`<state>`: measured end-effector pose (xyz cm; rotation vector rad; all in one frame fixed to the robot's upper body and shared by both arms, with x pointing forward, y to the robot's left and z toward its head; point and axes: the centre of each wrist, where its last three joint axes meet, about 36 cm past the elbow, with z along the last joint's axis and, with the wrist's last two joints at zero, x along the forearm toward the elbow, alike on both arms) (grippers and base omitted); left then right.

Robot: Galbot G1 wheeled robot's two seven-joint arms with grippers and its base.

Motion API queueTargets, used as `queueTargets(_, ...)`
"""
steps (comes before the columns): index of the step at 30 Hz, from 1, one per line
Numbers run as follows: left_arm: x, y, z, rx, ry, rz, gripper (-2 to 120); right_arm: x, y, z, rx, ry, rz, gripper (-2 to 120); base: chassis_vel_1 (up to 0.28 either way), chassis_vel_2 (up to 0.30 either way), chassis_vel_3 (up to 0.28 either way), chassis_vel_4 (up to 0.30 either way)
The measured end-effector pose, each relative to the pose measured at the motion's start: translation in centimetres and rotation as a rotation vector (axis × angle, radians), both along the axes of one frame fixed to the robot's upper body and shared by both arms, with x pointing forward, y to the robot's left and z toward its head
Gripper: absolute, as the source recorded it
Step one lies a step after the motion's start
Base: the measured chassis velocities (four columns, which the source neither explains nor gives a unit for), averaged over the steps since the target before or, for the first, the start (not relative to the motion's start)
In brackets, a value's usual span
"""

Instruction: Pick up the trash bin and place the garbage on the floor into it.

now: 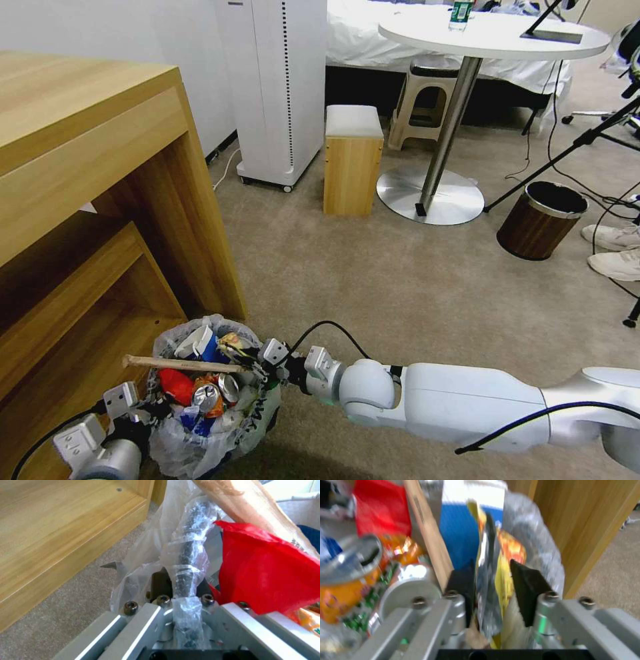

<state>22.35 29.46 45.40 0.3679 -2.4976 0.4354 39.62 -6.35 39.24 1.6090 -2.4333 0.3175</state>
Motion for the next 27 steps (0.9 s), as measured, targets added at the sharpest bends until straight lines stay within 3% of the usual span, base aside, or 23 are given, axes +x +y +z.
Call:
queueTargets(9,-0.1,0.0,0.0,0.001,0.002,-0.002,0,-0.6,0.1,1.3,0.058,-0.016,-0.007,62,0.0,0.0,0.0,0.0)
queueTargets(13,-0.1,0.2,0.1,0.005,0.003,-0.003,0,0.5,-0.3,4.7,0.195,-0.051,-0.127,82,0.0,0.0,0.0,0.0)
queueTargets(14,-0.1,0.2,0.1,0.005,0.003,-0.003,0,0.5,-0.3,4.7,0.195,-0.051,-0.127,82,0.0,0.0,0.0,0.0)
queueTargets(17,-0.2,0.5,0.2,0.008,0.023,-0.007,0,2.7,-2.6,7.5,0.291,-0.099,-0.257,96,0.0,0.0,0.0,0.0)
queueTargets(21,-0.1,0.8,0.3,0.005,0.033,-0.01,0,3.5,-4.3,9.1,0.334,-0.123,-0.314,99,0.0,0.0,0.0,0.0)
queueTargets(24,0.7,1.6,0.1,-0.037,0.062,-0.013,0,4.5,-8.2,12.8,0.422,-0.198,-0.418,100,0.0,0.0,0.0,0.0)
queueTargets(27,1.2,2.1,0.1,-0.071,0.081,-0.019,0,4.6,-10.3,14.3,0.451,-0.237,-0.468,100,0.0,0.0,0.0,0.0)
